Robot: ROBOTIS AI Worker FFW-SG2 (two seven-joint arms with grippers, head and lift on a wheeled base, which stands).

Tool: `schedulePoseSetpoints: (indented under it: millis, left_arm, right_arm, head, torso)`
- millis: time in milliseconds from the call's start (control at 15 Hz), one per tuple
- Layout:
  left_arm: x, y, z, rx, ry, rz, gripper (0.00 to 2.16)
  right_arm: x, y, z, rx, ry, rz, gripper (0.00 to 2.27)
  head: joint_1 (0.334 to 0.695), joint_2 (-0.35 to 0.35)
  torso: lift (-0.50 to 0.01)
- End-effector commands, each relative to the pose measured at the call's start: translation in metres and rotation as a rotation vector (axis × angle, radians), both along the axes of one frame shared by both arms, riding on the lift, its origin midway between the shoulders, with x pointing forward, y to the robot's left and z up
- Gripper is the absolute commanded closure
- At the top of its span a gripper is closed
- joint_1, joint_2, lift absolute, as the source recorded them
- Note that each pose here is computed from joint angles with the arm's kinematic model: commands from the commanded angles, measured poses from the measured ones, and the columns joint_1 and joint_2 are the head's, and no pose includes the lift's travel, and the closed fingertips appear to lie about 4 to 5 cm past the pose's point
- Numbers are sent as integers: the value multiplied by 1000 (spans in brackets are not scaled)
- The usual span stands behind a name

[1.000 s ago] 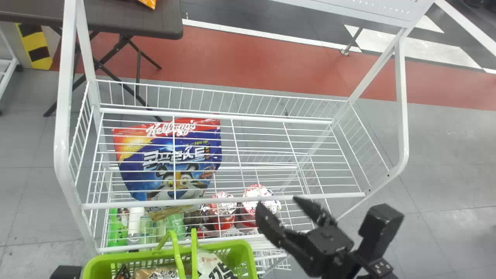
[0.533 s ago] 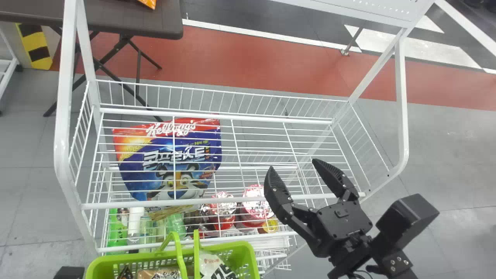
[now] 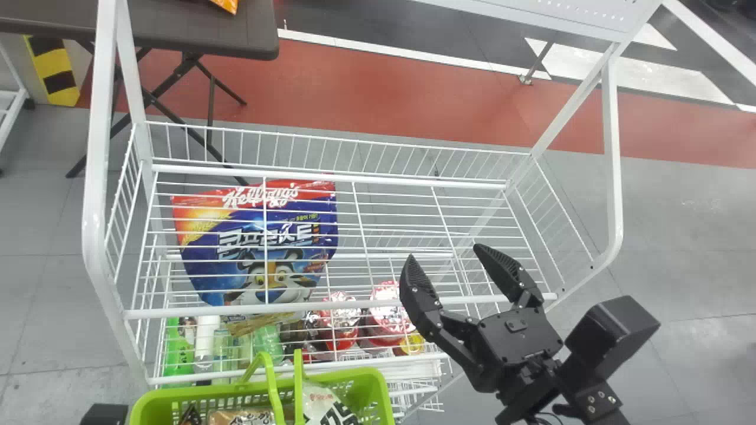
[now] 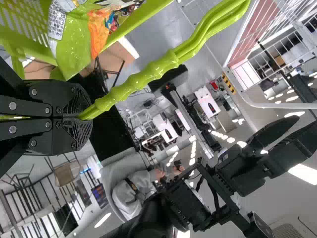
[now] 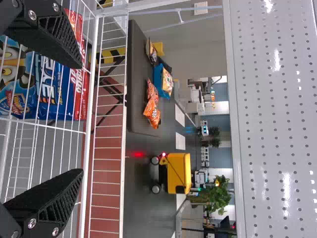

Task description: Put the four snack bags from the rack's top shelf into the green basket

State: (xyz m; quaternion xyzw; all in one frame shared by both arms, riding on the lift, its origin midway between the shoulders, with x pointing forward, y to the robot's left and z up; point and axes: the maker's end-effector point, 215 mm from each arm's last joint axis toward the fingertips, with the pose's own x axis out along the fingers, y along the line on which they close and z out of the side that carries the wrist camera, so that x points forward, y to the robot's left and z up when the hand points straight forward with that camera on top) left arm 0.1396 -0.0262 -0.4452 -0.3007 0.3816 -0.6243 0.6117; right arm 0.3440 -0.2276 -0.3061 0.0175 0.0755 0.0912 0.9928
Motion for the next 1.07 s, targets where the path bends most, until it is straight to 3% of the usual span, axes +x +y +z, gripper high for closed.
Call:
schedulePoseSetpoints:
  millis: [0, 1000]
  left_arm:
    - [1, 0, 0, 0, -1, 0, 2054]
    - [1, 0, 1, -2, -1, 2, 2054]
  right_arm:
    - [1, 0, 1, 1, -2, -1, 63]
    - [1, 0, 3, 1, -5, -1, 63]
  head:
    - [695, -350]
    - [695, -350]
  torso:
    - [0]
    - [0]
